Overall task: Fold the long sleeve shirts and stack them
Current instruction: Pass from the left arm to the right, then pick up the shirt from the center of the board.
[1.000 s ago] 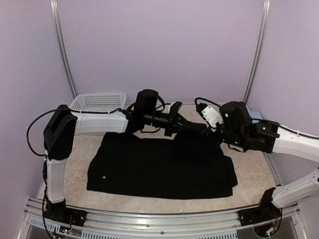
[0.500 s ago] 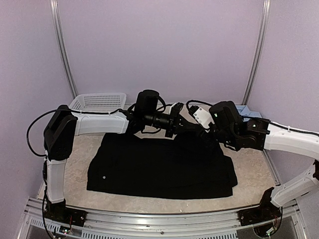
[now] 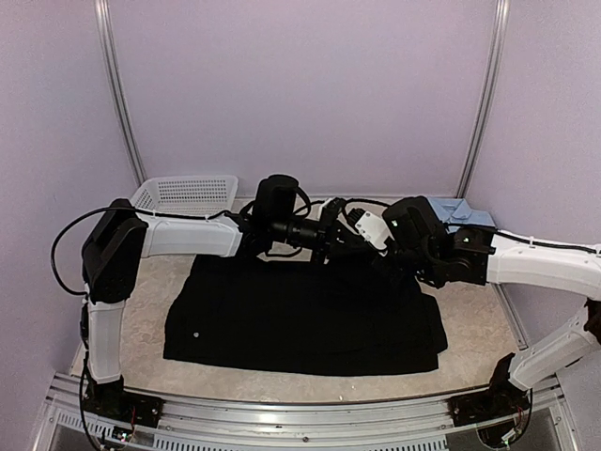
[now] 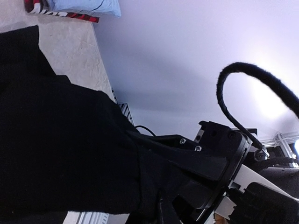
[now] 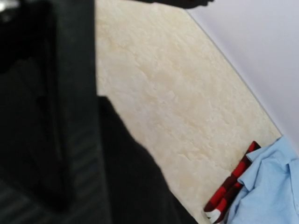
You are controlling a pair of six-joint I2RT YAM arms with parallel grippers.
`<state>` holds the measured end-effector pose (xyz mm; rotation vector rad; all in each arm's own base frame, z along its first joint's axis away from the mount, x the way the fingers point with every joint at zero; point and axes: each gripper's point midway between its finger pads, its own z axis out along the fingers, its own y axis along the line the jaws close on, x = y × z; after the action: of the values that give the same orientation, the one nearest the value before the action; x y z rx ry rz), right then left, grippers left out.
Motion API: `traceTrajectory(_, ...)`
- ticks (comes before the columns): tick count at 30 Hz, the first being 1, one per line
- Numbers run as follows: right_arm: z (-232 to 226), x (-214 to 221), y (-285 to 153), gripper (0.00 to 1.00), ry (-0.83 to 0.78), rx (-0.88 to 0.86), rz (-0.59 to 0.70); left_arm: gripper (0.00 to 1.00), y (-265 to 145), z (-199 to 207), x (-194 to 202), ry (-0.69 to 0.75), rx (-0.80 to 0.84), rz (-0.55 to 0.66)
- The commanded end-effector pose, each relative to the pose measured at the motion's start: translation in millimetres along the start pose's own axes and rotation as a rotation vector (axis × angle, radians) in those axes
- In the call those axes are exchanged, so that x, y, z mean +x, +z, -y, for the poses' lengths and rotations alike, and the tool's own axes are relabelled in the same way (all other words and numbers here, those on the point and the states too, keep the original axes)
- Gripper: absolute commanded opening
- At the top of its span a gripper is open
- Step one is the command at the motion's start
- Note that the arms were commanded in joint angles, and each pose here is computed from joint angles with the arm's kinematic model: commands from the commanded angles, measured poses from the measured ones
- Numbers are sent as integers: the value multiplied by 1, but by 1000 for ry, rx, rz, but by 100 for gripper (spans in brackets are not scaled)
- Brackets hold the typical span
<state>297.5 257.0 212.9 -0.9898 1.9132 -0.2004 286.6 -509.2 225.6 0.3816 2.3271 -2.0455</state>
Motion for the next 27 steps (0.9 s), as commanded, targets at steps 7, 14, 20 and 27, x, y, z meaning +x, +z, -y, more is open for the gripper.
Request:
traceTrajectory(7, 25, -10, -36, 0, 156, -6, 117, 67, -82, -20, -32, 202, -178, 211)
traceTrajectory(14, 43, -7, -57, 0, 249, -7, 151, 71, -203, -97, -67, 261, -716, 466)
traceTrajectory(20, 74, -31, -107, 0, 293, -19, 239, 71, -260, -110, -77, 489, -1123, 476)
traceTrajectory(27, 89, -34, -134, 0, 295, -30, 221, 72, -258, -127, -76, 796, -1284, 173)
